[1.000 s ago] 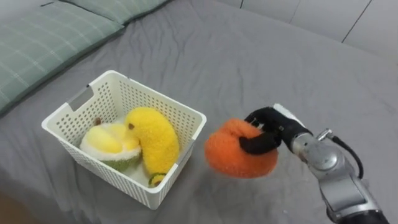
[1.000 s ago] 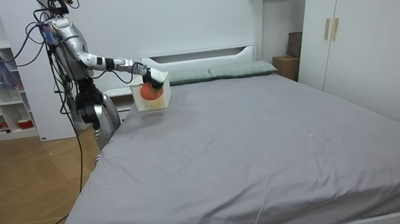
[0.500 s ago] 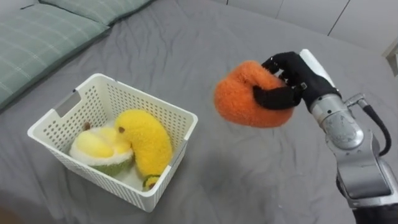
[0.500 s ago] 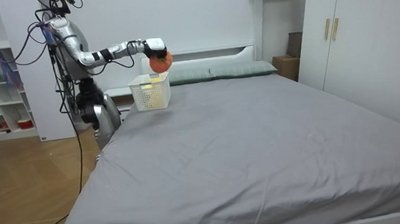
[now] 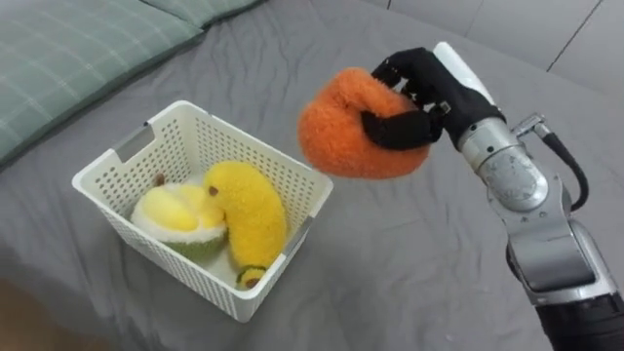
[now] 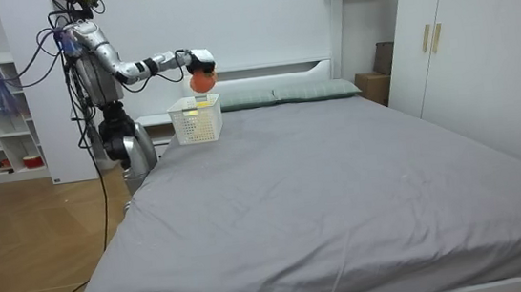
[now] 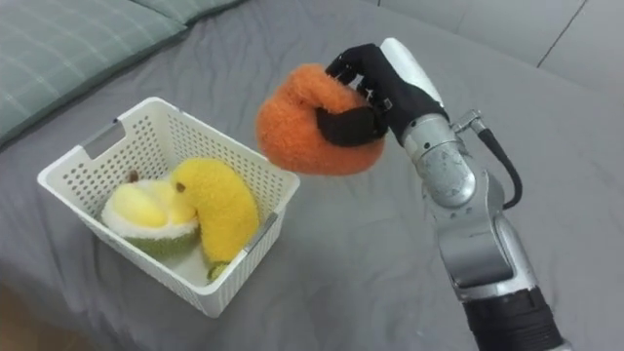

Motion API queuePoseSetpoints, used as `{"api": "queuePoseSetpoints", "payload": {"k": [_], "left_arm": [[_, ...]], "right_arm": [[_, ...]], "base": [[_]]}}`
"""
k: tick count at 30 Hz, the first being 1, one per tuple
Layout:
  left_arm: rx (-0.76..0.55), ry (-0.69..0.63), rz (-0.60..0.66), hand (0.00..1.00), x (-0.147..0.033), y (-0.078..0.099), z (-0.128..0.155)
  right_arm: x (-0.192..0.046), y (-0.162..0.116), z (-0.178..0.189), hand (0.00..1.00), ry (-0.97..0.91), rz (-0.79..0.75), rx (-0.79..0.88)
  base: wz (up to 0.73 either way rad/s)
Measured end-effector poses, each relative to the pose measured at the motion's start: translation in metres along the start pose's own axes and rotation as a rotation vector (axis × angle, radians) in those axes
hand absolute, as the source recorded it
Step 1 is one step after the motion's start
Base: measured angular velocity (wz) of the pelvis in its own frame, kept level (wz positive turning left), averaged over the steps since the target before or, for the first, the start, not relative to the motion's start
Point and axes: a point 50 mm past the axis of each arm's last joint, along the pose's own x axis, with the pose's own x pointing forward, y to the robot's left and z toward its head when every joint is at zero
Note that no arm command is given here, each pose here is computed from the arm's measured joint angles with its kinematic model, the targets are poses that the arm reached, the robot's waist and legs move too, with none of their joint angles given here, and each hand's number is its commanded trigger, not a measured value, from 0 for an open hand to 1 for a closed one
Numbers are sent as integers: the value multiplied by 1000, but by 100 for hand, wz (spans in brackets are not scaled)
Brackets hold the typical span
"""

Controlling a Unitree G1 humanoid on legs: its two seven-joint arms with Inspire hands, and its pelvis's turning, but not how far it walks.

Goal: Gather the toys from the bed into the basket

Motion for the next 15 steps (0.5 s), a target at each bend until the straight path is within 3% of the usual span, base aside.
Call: {"api": "queuePoseSetpoints", "payload": {"k": [2, 3, 5, 6, 7, 8, 15], "left_arm": [[2, 1, 1, 0, 0, 0, 1], [2, 8, 1, 0, 0, 0, 1], [2, 12, 2, 0, 0, 1, 1], [3, 15, 2, 0, 1, 1, 1], [3, 21, 3, 0, 1, 1, 2], [3, 21, 4, 0, 1, 1, 3], [38, 14, 26, 0, 2, 7, 10]], "right_arm": [[6, 3, 3, 89, 3, 19, 10], [12, 6, 6, 81, 3, 32, 5], [18, 9, 8, 53, 7, 50, 4], [21, 11, 8, 22, 13, 62, 2], [24, 14, 8, 14, 19, 78, -5], [25, 16, 8, 0, 21, 86, -3], [27, 31, 9, 0, 39, 133, -11]], "base": [[12], [18], [19], [16], [18], [24], [15]]}}
